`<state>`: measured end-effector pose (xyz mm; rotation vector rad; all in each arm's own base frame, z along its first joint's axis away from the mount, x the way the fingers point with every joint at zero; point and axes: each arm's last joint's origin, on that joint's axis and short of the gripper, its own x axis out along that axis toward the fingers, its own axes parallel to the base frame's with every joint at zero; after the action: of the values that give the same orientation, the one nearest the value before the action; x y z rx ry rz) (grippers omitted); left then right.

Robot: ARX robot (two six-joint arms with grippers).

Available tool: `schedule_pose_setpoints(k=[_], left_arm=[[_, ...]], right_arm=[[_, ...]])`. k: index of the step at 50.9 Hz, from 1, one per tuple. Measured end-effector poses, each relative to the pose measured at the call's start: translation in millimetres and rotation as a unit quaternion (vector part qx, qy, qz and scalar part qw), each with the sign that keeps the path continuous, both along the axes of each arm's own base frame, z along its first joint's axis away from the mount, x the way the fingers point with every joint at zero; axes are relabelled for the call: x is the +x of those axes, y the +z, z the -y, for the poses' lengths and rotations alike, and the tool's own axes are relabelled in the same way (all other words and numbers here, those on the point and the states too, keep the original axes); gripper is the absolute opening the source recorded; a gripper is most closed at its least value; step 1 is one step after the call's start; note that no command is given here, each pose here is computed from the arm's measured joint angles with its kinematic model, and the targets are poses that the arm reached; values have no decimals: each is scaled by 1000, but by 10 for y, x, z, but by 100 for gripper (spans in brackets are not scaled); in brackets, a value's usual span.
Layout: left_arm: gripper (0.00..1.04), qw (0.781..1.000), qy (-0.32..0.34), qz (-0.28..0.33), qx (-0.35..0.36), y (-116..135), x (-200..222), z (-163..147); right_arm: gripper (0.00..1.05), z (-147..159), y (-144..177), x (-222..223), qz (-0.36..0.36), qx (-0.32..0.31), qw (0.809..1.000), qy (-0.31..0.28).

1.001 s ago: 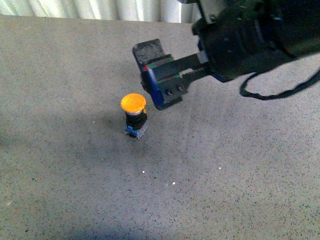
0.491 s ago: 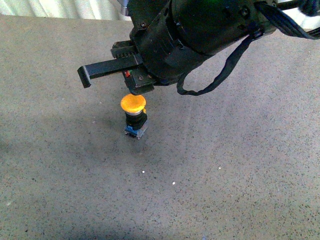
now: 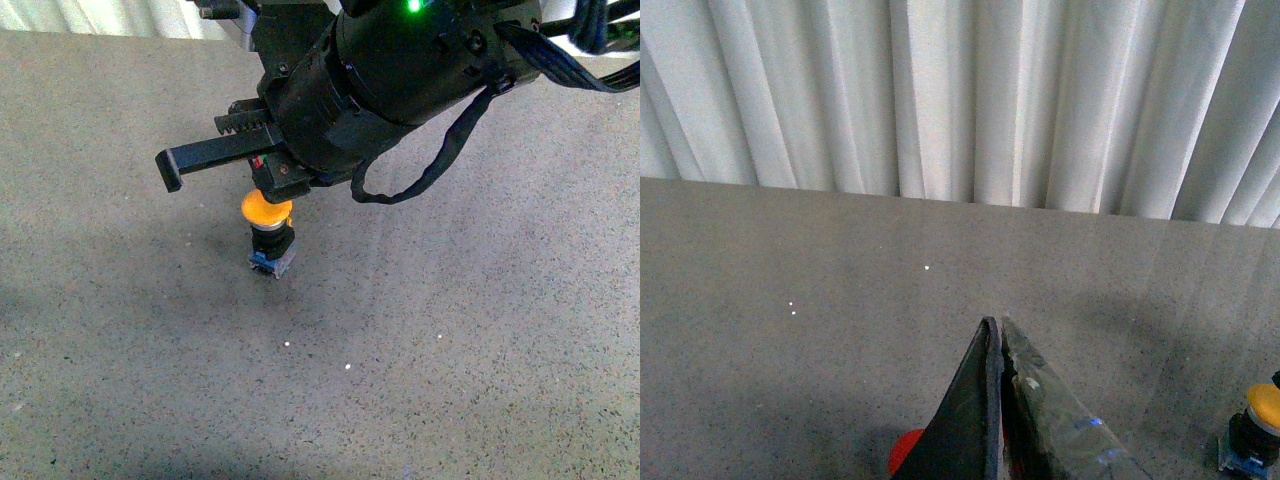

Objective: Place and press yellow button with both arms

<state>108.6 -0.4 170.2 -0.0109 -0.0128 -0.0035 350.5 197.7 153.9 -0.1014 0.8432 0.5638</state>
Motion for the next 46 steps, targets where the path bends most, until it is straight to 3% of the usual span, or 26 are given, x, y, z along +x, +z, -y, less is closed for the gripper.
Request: schedule_pose_setpoints(k=[34,46], left_arm=[[1,1000,1,-9,0,-38,-106,-2],[1,1000,1,-9,0,-38,-106,-2]], right_arm=[[1,7,-250,15,-36,-20,999,-4],[1,78,-172,6,1,23,999,-25]])
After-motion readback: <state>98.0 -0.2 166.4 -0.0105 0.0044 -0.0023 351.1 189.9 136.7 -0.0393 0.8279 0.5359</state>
